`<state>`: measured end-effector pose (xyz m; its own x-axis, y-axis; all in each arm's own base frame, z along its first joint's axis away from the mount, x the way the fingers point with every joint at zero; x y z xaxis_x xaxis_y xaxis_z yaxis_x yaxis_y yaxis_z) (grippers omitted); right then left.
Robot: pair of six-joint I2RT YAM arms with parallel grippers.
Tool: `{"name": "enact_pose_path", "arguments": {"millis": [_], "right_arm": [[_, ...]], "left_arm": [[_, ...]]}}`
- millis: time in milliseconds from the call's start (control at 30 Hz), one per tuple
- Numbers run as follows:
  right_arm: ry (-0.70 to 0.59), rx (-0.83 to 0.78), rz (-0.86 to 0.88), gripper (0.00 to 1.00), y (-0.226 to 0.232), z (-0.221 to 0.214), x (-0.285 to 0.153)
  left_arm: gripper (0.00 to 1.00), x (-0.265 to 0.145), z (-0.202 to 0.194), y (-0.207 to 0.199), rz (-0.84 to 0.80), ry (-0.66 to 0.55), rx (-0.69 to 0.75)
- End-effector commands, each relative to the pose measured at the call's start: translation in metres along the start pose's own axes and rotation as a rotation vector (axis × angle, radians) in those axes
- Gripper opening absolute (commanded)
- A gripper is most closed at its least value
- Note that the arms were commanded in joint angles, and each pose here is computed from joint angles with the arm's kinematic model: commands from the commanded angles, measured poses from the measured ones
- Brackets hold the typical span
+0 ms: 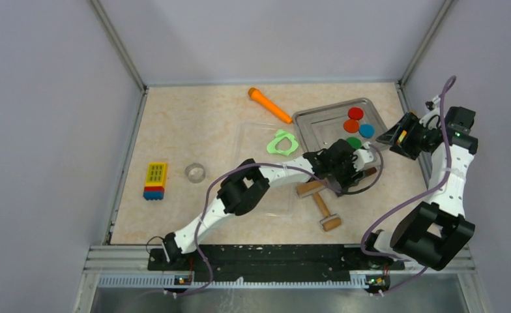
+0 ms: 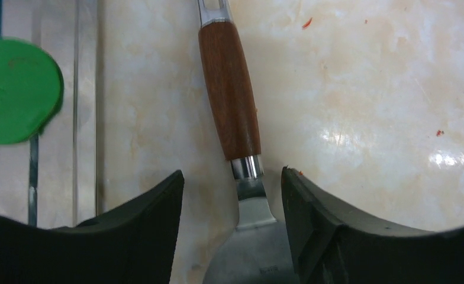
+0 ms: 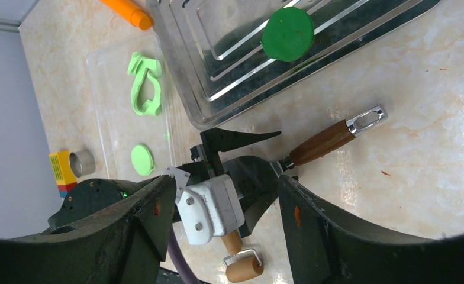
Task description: Roll out the dumpling wrappers from the dough
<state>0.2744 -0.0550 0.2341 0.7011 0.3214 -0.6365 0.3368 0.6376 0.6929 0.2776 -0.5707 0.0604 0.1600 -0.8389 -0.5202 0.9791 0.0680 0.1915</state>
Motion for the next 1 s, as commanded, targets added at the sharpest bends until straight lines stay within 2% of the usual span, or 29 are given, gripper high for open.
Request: {"name": "enact_pose_path", "arguments": {"millis": [0,100,200,333,467,600,667,800,933,967], "right_arm": [[-0.039,-0.031,0.030,0.65,0.010,0.004,-0.009],[-0.050,-0.047,0.032,0.65,0.013,0.006,-0.012],[-0.061,-0.064,0.023,0.64,0.014,0.009,-0.014],[-0.099,-0.138,0.014,0.64,0.025,0.018,-0.029],[-0.149,-0.222,0.000,0.64,0.040,0.027,-0.050],[-0.202,-0.259,0.010,0.64,0.058,0.036,-0.068],[-0.214,-0.266,0.033,0.65,0.068,0.040,-0.074],[-0.170,-0.260,0.094,0.66,0.079,0.042,-0.073],[-0.111,-0.258,0.172,0.66,0.088,0.045,-0.068],[-0.107,-0.301,0.174,0.66,0.087,0.047,-0.067]], "left_arm": [[0.62,0.008,0.010,-0.005,-0.009,-0.040,0.009],[0.50,0.009,0.008,-0.008,-0.026,-0.029,0.016],[0.29,0.004,0.015,-0.011,-0.065,-0.046,0.018],[0.14,-0.016,0.055,-0.017,-0.150,-0.183,0.010],[0.00,-0.045,0.110,-0.007,-0.145,-0.334,0.023],[0.00,-0.086,0.153,0.007,-0.158,-0.439,0.041],[0.00,-0.109,0.160,0.017,-0.147,-0.456,0.038],[0.00,-0.151,0.156,0.028,-0.134,-0.442,0.118],[0.00,-0.183,0.125,0.022,-0.158,-0.352,0.182],[0.00,-0.190,0.116,0.019,-0.164,-0.331,0.195]]}}
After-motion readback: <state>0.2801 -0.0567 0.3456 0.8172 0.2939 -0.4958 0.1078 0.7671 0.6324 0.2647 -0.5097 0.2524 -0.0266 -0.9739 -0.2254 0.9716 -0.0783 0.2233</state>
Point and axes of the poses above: each gripper's point midway between its finger pads, its own x axis out along the fingers, its own y axis along the line the jaws close on, z = x × y, the point moved 4 cm from there along -x, back along the fingers, and after that the axes turned 15 degrees about x, right-handed, at the moved point
